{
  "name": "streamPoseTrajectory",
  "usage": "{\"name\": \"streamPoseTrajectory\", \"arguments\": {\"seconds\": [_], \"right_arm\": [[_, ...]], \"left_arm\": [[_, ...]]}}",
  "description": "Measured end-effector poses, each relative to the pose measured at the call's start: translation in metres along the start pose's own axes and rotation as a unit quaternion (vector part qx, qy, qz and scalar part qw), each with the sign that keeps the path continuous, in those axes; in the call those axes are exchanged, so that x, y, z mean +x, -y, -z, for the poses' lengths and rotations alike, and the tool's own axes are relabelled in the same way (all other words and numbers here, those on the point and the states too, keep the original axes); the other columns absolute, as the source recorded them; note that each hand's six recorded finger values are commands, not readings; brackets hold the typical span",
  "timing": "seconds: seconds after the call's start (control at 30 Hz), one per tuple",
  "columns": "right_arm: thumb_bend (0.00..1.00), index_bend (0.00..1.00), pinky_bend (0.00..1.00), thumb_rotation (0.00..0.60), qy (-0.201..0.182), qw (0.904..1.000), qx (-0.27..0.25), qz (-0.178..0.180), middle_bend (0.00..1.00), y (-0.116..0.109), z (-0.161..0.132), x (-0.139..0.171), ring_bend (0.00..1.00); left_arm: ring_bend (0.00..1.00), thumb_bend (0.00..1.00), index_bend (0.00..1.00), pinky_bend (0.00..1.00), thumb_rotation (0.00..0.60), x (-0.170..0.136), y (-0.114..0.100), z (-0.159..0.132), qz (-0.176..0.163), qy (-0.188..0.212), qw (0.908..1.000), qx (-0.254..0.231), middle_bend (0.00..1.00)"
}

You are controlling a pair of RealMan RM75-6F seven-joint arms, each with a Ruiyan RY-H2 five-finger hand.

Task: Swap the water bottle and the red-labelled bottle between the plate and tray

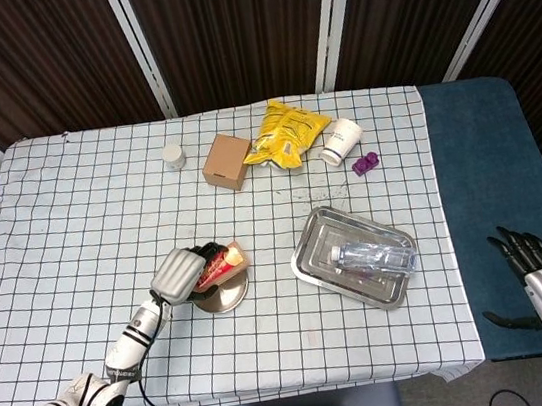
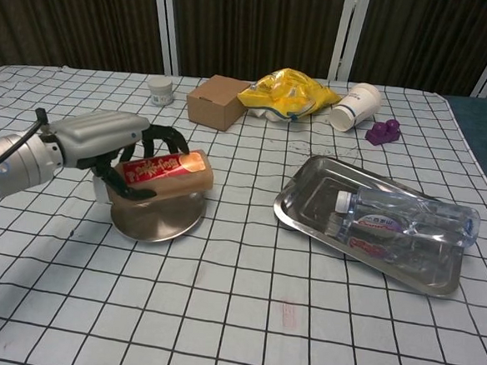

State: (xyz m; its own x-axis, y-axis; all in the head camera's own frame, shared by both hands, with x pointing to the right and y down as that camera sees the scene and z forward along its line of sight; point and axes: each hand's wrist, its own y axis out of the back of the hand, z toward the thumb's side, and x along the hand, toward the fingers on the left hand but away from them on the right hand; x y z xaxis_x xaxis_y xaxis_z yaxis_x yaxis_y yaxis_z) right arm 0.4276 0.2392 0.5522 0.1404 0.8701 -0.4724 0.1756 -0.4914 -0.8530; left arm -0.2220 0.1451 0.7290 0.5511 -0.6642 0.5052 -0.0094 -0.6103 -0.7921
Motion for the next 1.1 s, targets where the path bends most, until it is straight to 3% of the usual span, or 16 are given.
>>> {"name": "streamPoseTrajectory", "arguments": {"seconds": [0.13,0.27,0.4,0.73,0.87,0.97,1.1], "right_arm": [[0.15,0.00,0.12,0.600,0.004,1.0000,0.000,-0.002,0.00,0.000,0.002,-0.001,0.00],[0.15,0.00,0.12,0.600,0.004,1.0000,-0.003,-0.001,0.00,0.000,0.002,-0.002,0.00],[0.15,0.00,0.12,0.600,0.006,1.0000,-0.008,0.001,0.00,-0.002,0.003,0.000,0.00],[0.16,0.00,0.12,0.600,0.010,0.9999,-0.004,0.005,0.00,-0.003,0.002,0.001,0.00],[0.15,0.00,0.11,0.600,0.012,0.9999,0.003,0.008,0.00,-0.003,0.003,0.003,0.00],[0.16,0.00,0.05,0.600,0.015,0.9997,0.018,0.011,0.00,-0.005,0.003,0.006,0.00],[0.15,0.00,0.00,0.600,0.026,0.9974,0.060,0.032,0.00,-0.013,0.004,0.015,0.00]], "left_arm": [[0.41,0.38,0.37,0.50,0.600,-0.003,0.006,-0.002,0.007,0.007,0.9999,0.005,0.40],[0.18,0.37,0.17,0.37,0.600,-0.006,0.009,-0.006,0.012,0.014,0.9998,-0.003,0.20],[0.01,0.36,0.00,0.27,0.600,-0.008,0.011,-0.008,0.031,0.016,0.9994,-0.007,0.02],[0.00,0.34,0.00,0.18,0.600,-0.016,0.003,-0.009,0.046,0.009,0.9989,-0.008,0.00],[0.00,0.34,0.00,0.15,0.600,-0.027,-0.016,-0.012,0.020,0.020,0.9996,-0.007,0.00],[0.00,0.36,0.00,0.09,0.600,-0.046,-0.036,-0.008,-0.005,0.021,0.9998,-0.001,0.00],[0.00,0.42,0.00,0.04,0.600,-0.097,-0.063,0.018,-0.036,-0.012,0.9992,0.014,0.00]]}}
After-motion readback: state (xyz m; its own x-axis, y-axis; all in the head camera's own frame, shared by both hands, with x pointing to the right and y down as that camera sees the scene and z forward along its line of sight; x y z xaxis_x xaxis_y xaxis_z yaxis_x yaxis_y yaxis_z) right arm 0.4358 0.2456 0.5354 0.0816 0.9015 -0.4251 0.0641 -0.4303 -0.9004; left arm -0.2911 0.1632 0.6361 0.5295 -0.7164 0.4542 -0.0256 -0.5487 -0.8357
